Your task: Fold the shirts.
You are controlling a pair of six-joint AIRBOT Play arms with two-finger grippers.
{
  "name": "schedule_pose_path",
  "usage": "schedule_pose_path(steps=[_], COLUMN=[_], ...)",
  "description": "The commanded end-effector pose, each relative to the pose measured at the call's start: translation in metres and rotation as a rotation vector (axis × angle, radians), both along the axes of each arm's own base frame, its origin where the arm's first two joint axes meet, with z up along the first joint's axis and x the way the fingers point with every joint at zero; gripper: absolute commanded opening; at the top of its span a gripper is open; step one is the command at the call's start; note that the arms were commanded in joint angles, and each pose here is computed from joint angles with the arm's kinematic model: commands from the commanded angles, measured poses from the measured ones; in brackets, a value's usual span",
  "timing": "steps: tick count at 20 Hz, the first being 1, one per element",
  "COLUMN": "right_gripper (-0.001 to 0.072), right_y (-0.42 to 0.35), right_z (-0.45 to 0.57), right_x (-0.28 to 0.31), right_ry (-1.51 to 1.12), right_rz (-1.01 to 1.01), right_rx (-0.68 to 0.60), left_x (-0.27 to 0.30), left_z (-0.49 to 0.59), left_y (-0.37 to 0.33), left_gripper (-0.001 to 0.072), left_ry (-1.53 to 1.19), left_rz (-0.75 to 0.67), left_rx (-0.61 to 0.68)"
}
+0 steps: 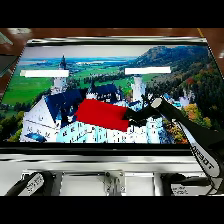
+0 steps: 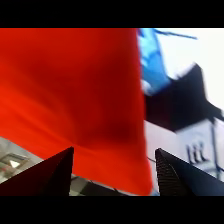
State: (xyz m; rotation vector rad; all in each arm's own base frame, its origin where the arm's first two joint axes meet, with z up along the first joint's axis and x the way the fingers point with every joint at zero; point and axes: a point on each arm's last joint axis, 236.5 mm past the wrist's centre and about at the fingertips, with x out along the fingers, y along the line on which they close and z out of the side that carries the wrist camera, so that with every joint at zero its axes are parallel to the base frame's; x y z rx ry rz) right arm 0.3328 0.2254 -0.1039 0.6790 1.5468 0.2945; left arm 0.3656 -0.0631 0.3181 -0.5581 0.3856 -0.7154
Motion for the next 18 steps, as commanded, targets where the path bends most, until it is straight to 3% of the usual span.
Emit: schedule_pose_path(steps=[1,2,3,7,9,14,18], right_gripper=[0.0499,0.0242,0.0064,0.0058,0.0058,0.0058,0.0058], right_y=[0.017,0.02,0.023,0.033,0.014,-0.112,-0.24], right_z=[0.001,0.006,0.012,0.062,0.095,0.169,0.174], right_x=[0.021,0.027,0.032,0.063,0.095,0.173,0.176], right_ry=[-0.064,-0.084,-0.112,-0.339,-0.432,-0.573,-0.551], right_rz=[-0.064,-0.076,-0.065,0.122,0.088,-0.236,-0.477], right_rx=[0.064,0.085,0.103,0.136,0.133,0.107,0.053], left_x=[0.002,0.002,0.002,0.002,0.002,0.002,-0.018], left_z=[0.0,0.0,0.0,0.0,0.0,-0.017,-0.034], left_y=[0.001,0.001,0.002,0.001,0.001,-0.005,-0.052], left_gripper=[0.0038,0.0038,0.0038,0.0038,0.0038,0.0038,0.0038], left_ry=[0.0,-0.001,-0.001,-0.001,0.0,0.048,0.136], left_rz=[0.007,0.008,0.008,0.008,0.008,-0.013,-0.169], left_rx=[-0.002,-0.003,-0.003,-0.003,-0.001,-0.02,-0.052])
